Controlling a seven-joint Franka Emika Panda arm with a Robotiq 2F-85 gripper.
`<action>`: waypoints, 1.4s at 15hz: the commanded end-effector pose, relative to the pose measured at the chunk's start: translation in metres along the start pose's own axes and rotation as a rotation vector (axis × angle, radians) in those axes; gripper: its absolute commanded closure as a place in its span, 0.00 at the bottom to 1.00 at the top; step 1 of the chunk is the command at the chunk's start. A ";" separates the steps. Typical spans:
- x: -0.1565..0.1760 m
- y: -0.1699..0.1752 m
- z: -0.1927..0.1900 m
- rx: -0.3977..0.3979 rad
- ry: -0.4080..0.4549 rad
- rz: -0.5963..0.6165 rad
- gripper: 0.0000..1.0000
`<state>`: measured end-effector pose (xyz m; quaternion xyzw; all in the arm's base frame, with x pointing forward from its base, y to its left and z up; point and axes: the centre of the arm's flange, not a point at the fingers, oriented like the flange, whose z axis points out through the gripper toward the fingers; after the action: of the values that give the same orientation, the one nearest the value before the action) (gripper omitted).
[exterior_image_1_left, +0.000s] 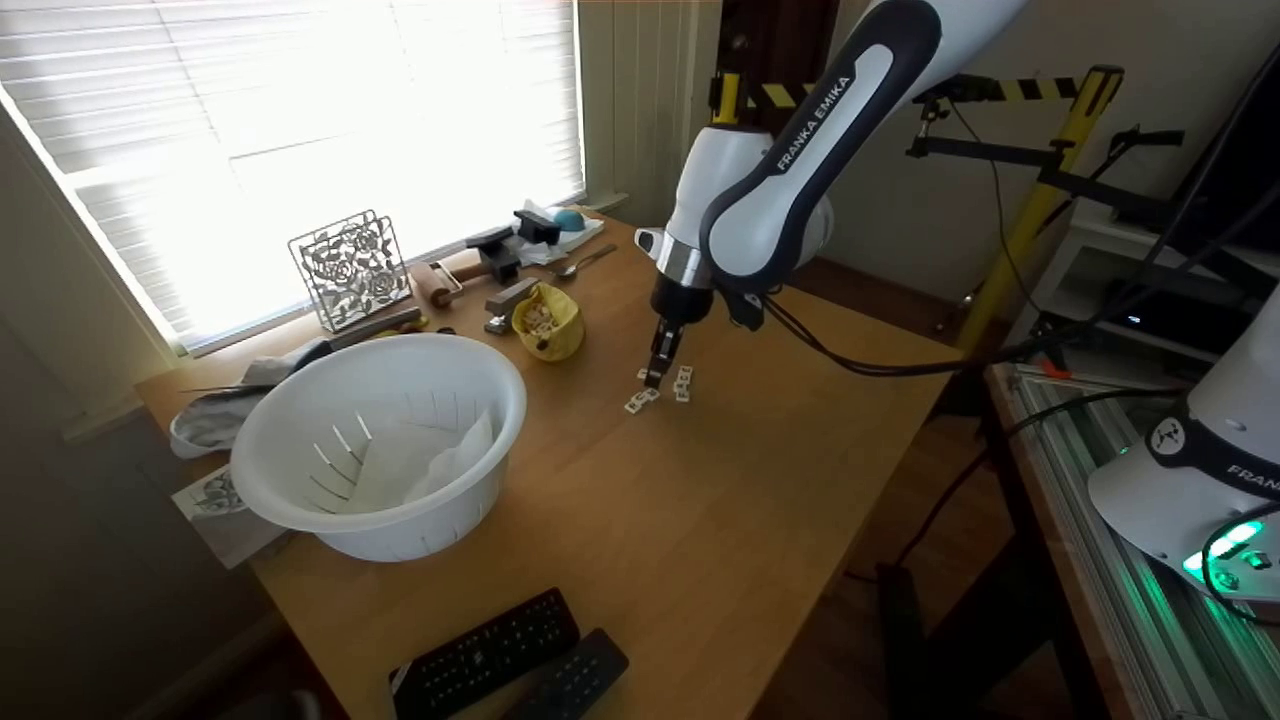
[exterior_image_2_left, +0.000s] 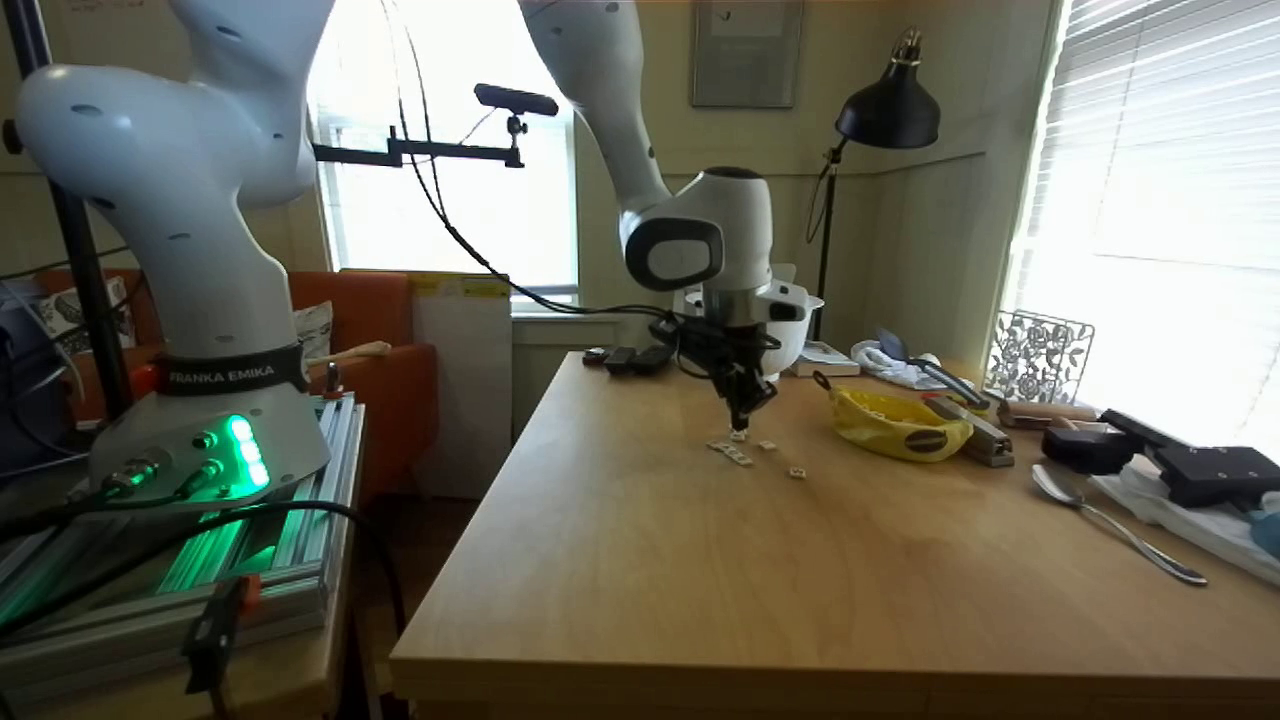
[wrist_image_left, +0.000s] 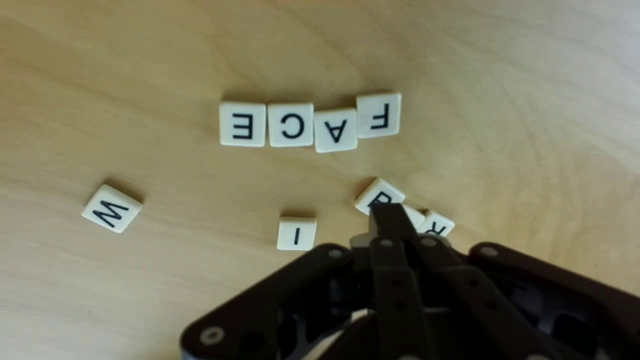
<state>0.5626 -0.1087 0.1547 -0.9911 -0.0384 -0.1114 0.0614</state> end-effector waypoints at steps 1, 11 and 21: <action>-0.014 0.003 -0.010 0.010 -0.003 -0.031 1.00; -0.024 0.011 -0.012 -0.001 -0.025 -0.099 1.00; -0.024 0.014 -0.028 -0.028 -0.021 -0.134 0.46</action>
<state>0.5444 -0.1264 0.1618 -0.9886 -0.0935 -0.1084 0.0465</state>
